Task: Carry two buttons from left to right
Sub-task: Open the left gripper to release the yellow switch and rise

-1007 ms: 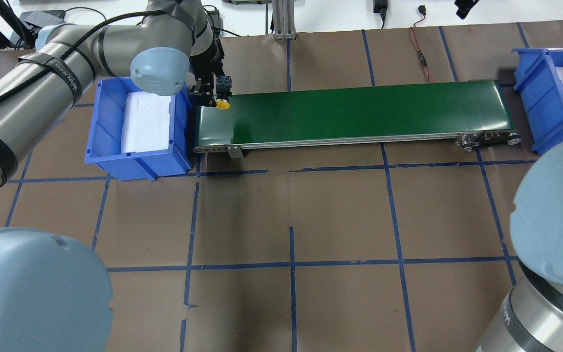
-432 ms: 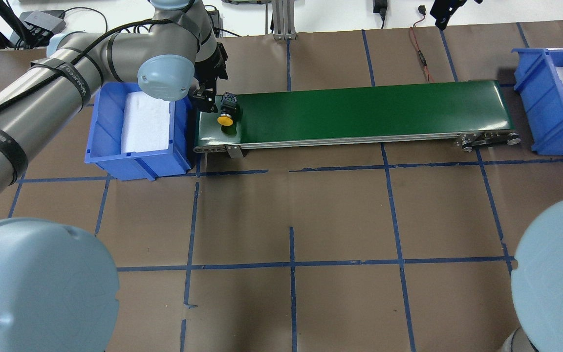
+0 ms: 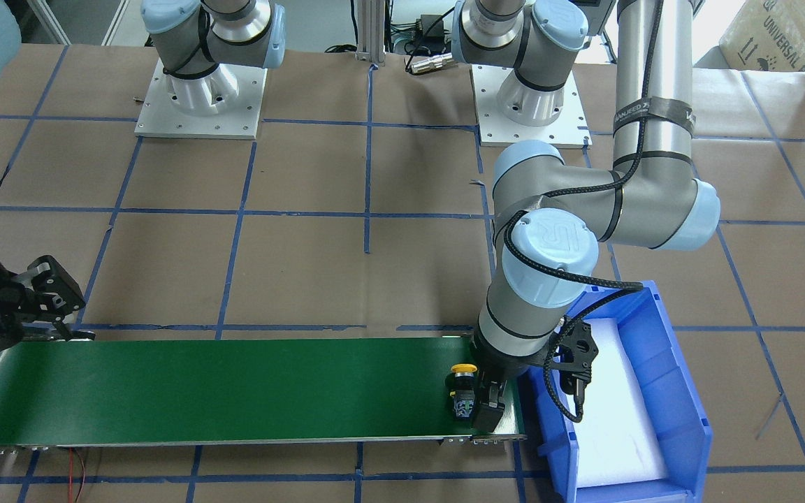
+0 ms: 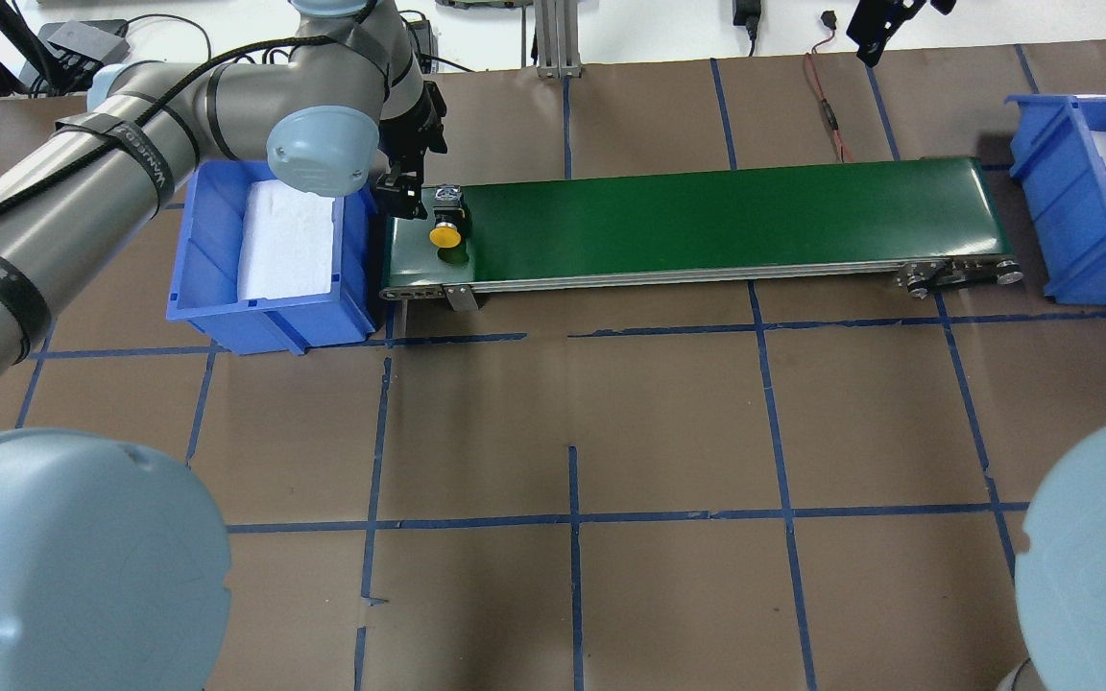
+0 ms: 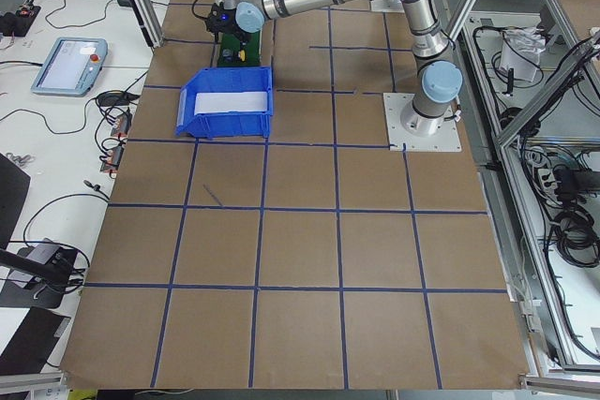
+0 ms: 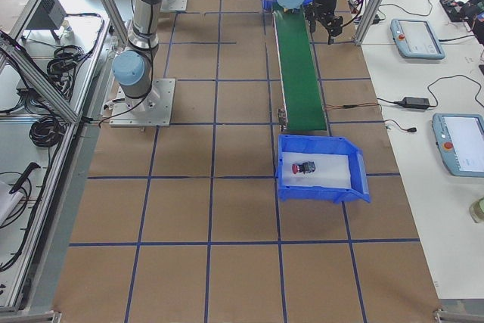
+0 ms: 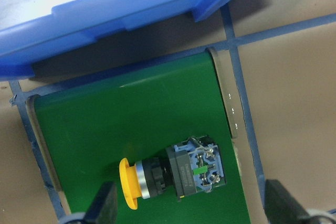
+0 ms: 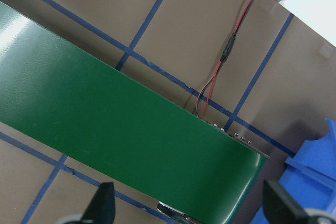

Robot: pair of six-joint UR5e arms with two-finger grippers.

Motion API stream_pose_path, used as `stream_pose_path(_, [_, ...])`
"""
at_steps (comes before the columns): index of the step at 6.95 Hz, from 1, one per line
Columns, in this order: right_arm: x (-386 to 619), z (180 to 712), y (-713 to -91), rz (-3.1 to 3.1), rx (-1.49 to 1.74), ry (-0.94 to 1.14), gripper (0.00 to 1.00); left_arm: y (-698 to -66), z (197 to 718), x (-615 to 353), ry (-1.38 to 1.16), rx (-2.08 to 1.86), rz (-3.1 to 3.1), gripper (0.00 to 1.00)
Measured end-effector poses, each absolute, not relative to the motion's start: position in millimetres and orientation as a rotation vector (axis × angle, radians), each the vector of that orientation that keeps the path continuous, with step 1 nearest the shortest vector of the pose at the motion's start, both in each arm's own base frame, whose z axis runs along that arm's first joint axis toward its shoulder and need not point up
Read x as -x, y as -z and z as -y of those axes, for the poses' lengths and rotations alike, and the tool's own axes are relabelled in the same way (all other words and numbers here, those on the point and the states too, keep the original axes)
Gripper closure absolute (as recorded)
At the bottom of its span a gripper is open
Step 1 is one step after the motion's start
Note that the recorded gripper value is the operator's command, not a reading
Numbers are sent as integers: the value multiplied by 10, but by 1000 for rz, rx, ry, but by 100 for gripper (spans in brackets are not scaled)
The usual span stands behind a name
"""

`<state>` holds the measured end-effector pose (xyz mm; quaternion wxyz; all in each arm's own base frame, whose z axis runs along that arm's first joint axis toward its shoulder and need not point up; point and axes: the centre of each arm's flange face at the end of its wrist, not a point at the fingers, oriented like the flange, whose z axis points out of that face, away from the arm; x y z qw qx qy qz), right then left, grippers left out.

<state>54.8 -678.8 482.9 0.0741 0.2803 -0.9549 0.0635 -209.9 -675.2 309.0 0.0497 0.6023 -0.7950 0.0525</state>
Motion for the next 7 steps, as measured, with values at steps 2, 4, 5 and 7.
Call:
stream_pose_path(2, [-548, 6785, -4828, 2866, -842, -190, 0, -3369, 6747, 2045, -229, -1597, 2560, 0])
stream_pose_path(4, [-549, 6782, -4806, 2868, -843, -184, 0, -3693, 6688, 1916, -296, -1473, 2617, 0])
stream_pose_path(5, [-550, 6778, -4778, 2871, -844, -178, 0, -3869, 6618, 1813, -315, -1454, 2625, 0])
stream_pose_path(7, [-551, 6759, -4771, 2871, -845, -173, 0, -4235, 6422, 1554, -322, -1470, 2627, 0])
